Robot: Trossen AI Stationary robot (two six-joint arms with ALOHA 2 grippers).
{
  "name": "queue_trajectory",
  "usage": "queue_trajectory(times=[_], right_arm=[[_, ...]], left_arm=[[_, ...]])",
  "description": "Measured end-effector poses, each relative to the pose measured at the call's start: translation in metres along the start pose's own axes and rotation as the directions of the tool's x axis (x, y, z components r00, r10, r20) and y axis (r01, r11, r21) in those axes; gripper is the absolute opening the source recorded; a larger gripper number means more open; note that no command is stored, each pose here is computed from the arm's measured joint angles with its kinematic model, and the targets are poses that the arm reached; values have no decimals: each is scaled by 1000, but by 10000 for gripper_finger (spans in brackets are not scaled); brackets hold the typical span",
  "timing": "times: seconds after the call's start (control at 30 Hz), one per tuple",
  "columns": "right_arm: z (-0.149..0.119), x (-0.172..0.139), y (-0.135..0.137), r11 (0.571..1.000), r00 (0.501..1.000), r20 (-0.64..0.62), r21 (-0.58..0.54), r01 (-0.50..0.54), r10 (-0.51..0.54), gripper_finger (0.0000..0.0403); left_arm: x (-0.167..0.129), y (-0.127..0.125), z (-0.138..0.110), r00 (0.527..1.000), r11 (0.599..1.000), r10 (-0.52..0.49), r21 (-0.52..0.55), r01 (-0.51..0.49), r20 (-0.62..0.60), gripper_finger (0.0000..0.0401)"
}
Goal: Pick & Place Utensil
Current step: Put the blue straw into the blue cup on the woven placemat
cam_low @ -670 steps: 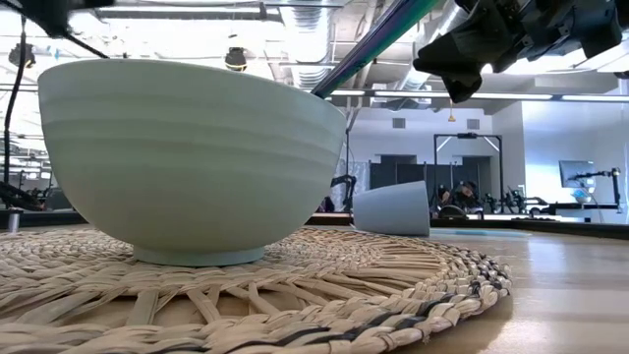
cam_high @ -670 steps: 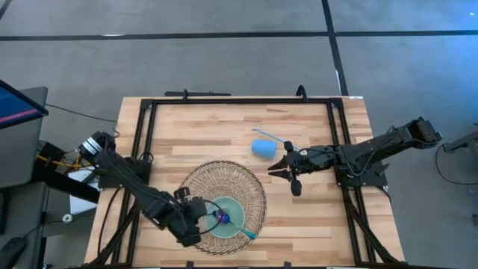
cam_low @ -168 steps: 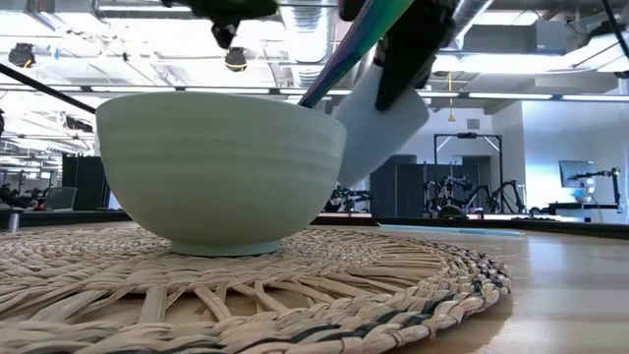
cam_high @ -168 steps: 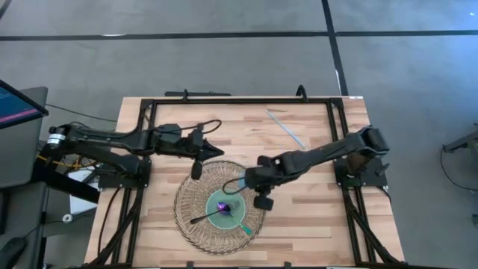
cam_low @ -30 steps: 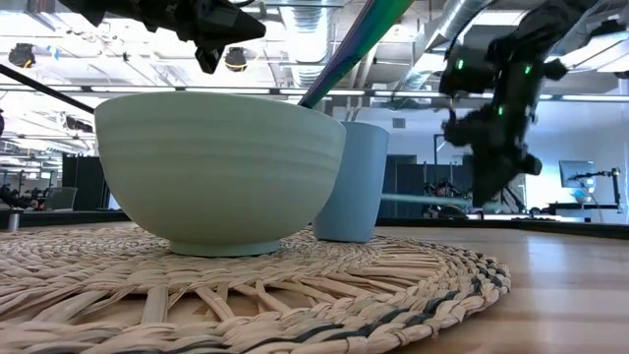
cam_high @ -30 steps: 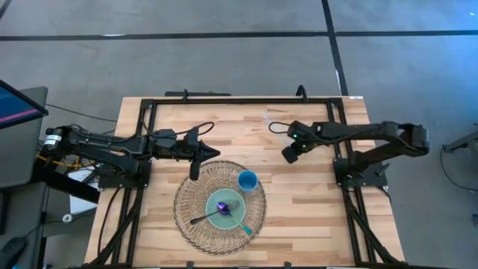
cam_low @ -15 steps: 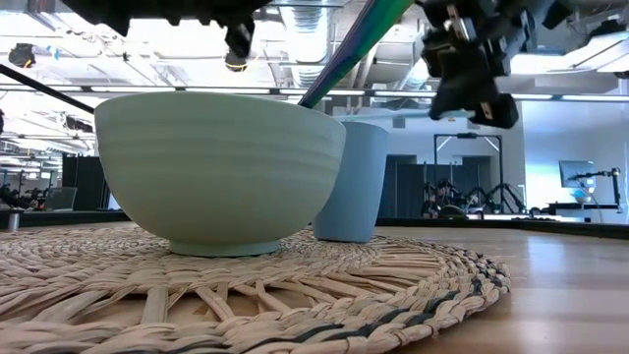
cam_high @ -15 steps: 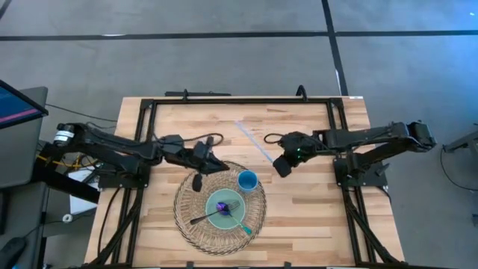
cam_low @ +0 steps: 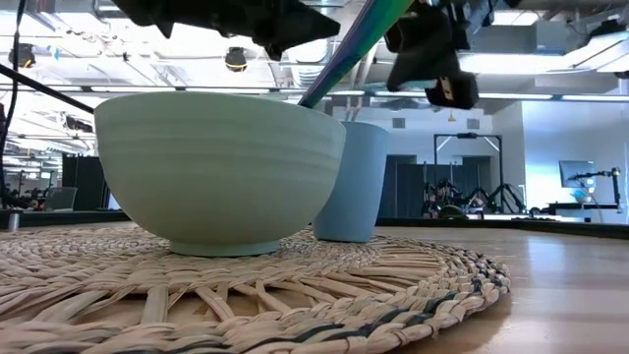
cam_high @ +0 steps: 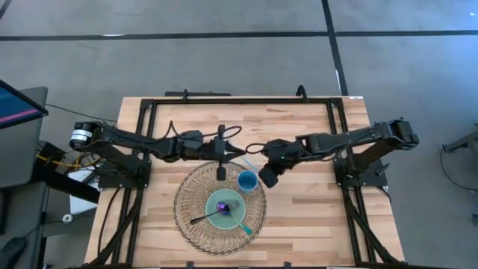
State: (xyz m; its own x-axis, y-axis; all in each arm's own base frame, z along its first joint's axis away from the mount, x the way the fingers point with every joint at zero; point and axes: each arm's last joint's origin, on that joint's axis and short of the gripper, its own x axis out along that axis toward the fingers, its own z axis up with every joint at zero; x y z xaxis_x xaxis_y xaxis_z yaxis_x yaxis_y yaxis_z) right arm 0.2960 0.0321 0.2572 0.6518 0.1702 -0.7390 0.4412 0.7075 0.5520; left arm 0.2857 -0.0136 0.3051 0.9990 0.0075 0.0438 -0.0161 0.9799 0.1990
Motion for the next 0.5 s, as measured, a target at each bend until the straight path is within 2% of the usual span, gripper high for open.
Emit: queue_trajectory(times=[0.23, 0.37, 0.5], right_arm=[[1, -2, 1, 1000, 1000, -9, -10, 11, -11, 1], [3, 2, -4, 999, 999, -24, 5, 43, -43, 1], [6, 3, -5, 999, 999, -8, 35, 32, -32, 1]], left_arm=[[-9, -3, -5, 991, 999, -52, -20, 50, -122, 18], [-9, -9, -7, 987, 997, -77, -1, 77, -140, 51], [-4, -15, -15, 982, 992, -56, 100, 75, -180, 93]])
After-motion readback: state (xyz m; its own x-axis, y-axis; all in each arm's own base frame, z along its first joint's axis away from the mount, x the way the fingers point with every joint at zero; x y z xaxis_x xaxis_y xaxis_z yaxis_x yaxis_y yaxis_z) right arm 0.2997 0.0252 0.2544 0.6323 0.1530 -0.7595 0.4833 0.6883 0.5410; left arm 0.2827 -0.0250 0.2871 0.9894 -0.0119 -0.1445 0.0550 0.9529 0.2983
